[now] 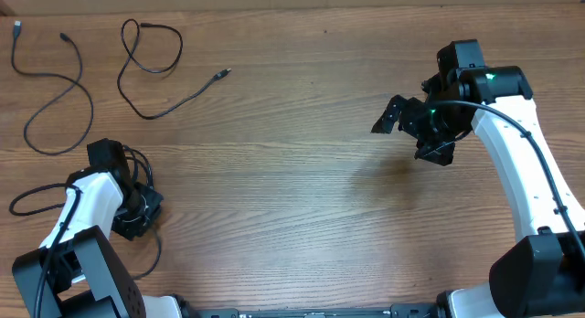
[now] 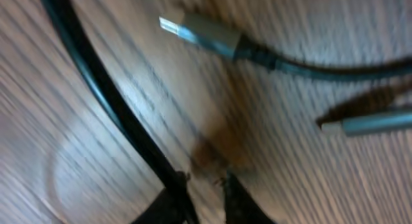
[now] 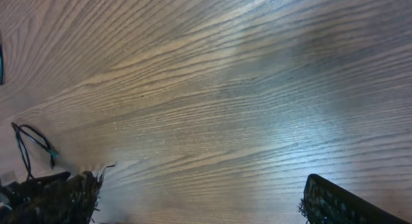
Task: Untangle cables
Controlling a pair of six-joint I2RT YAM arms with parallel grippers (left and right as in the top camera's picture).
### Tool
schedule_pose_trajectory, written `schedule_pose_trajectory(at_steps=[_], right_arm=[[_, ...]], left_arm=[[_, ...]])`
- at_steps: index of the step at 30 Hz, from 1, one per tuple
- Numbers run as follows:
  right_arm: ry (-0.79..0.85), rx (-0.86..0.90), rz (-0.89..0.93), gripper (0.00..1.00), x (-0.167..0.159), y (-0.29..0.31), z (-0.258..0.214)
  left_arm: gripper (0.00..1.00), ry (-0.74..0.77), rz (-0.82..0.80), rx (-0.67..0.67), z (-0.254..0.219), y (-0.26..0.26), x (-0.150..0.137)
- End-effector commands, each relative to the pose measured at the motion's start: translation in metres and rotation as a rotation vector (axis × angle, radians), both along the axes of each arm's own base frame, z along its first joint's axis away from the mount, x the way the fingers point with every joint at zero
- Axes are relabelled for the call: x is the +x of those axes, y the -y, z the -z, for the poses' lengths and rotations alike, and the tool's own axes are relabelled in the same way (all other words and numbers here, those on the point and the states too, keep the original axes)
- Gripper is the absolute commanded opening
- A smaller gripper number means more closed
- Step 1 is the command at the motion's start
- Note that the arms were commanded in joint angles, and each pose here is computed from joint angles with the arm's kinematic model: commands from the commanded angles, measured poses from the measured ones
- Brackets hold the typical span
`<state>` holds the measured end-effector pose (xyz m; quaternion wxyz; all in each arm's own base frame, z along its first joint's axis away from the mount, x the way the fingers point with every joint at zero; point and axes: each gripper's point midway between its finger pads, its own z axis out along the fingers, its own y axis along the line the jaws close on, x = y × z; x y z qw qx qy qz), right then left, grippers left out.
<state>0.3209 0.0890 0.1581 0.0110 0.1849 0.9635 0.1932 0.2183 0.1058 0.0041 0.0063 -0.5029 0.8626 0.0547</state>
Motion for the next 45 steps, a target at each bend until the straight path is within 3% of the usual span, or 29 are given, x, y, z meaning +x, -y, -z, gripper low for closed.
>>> schedule_pose_trajectory(at_steps=[1, 3, 7, 11, 13, 16, 17, 20, 28, 33, 39, 45], right_arm=[[0.024, -0.008, -0.001, 1.0, 0.0, 0.002, -0.005], [0.024, -0.008, -0.001, 1.0, 0.0, 0.002, -0.005], [0.024, -0.008, -0.001, 1.0, 0.0, 0.002, -0.005], [0.024, -0.008, -0.001, 1.0, 0.0, 0.002, -0.005], [0.024, -0.008, -0.001, 1.0, 0.0, 0.002, -0.005], [0.024, -0.008, -0.001, 1.0, 0.0, 0.002, -0.005], [0.024, -0.008, -0.001, 1.0, 0.0, 0.002, -0.005], [0.024, -0.008, -0.001, 1.0, 0.0, 0.002, -0.005], [0.024, -0.008, -0.001, 1.0, 0.0, 0.002, -0.005], [0.024, -0.008, -0.001, 1.0, 0.0, 0.002, -0.005], [0.024, -0.008, -0.001, 1.0, 0.0, 0.002, -0.005], [0.024, -0.008, -0.001, 1.0, 0.0, 0.002, -0.005]], left_arm=[[0.1, 0.014, 0.003, 0.11, -0.01, -0.024, 0.008], [0.04, 0.037, 0.007, 0.12, -0.022, -0.035, 0.017], [0.04, 0.094, 0.047, 0.159, -0.056, -0.06, 0.04], [0.14, 0.126, 0.076, 0.194, -0.083, -0.078, 0.052], [0.27, 0.144, 0.077, 0.176, -0.092, -0.076, 0.057], [0.68, 0.202, 0.097, 0.076, -0.098, -0.058, 0.069], [0.77, 0.217, 0.105, 0.046, -0.099, -0.051, 0.072], [0.96, 0.253, 0.124, -0.015, -0.104, -0.038, 0.08], [0.99, 0.32, 0.223, -0.03, -0.158, -0.022, 0.093], [1.0, 0.492, 0.359, 0.025, -0.222, -0.003, 0.09], [0.99, 0.801, 0.51, 0.133, -0.308, 0.036, 0.056], [0.99, 0.956, 0.55, 0.171, -0.335, 0.074, -0.005]])
